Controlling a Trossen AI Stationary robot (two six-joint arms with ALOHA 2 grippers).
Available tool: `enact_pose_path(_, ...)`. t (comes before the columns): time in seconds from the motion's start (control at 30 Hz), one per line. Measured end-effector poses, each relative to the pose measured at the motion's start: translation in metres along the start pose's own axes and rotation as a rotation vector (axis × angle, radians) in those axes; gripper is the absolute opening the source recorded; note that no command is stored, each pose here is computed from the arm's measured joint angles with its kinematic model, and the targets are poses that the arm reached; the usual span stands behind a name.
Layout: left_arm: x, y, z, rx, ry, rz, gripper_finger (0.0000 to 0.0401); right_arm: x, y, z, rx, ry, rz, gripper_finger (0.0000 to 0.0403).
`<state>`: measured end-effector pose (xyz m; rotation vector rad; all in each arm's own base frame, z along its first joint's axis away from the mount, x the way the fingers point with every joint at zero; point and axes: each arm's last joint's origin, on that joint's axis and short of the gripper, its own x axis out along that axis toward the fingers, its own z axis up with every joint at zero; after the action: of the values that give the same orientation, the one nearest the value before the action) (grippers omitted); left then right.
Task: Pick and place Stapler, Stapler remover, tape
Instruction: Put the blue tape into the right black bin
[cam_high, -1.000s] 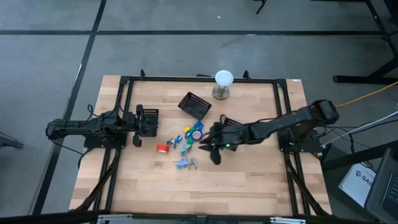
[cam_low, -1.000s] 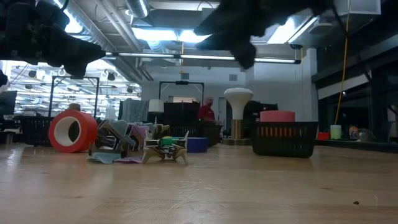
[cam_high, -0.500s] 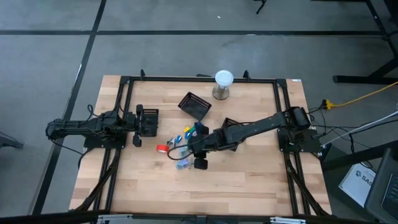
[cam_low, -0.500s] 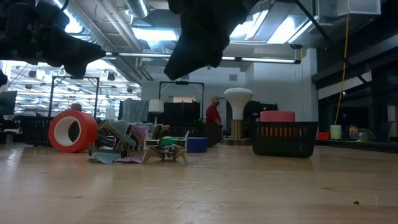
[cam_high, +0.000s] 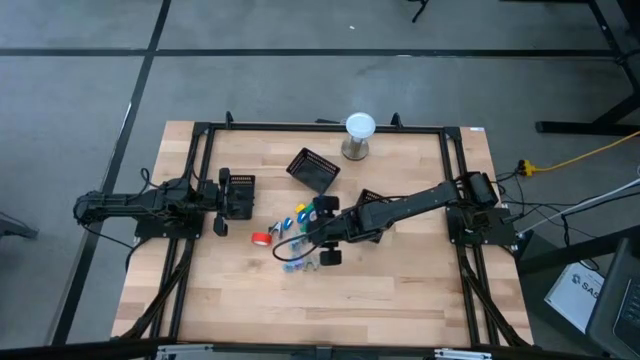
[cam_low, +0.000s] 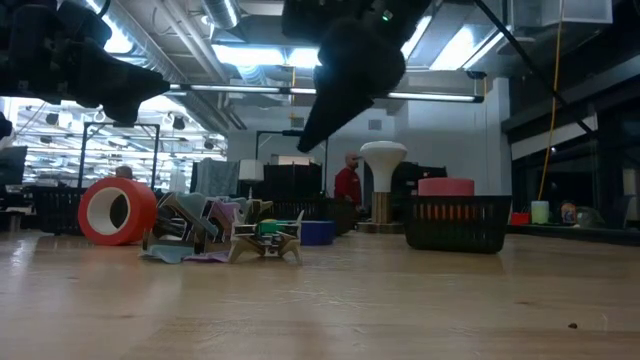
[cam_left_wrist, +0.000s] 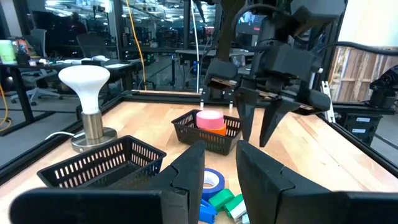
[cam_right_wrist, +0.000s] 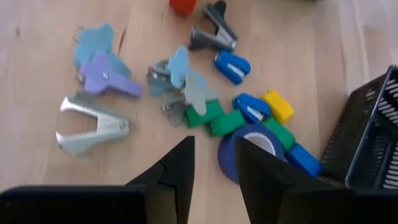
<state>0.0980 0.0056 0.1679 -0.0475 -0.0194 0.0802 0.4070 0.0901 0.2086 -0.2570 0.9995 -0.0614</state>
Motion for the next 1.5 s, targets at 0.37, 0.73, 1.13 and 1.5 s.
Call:
enact_pose_path(0.37,0.0,0.0,0.0,0.0,0.0,0.0,0.0088,0.0,0.0,-0.002,0.003,0.018,0.0,0.0116)
enact_pose_path(0.73,0.0,0.0,0.0,0.0,0.0,0.0,0.0088,0.002,-0.008,-0.004,0.087,0.041,-0.012,0.0117)
enact_pose_path(1.13,0.0,0.0,0.0,0.0,0.0,0.0,0.0088,0.014,-0.022,-0.015,0.075,0.075,-0.084,0.0117)
enact_pose_path(1.5,0.0,0.0,0.0,0.0,0.0,0.0,0.0088,0.033,-0.018,-0.03,0.082,0.009,-0.017,0.0119)
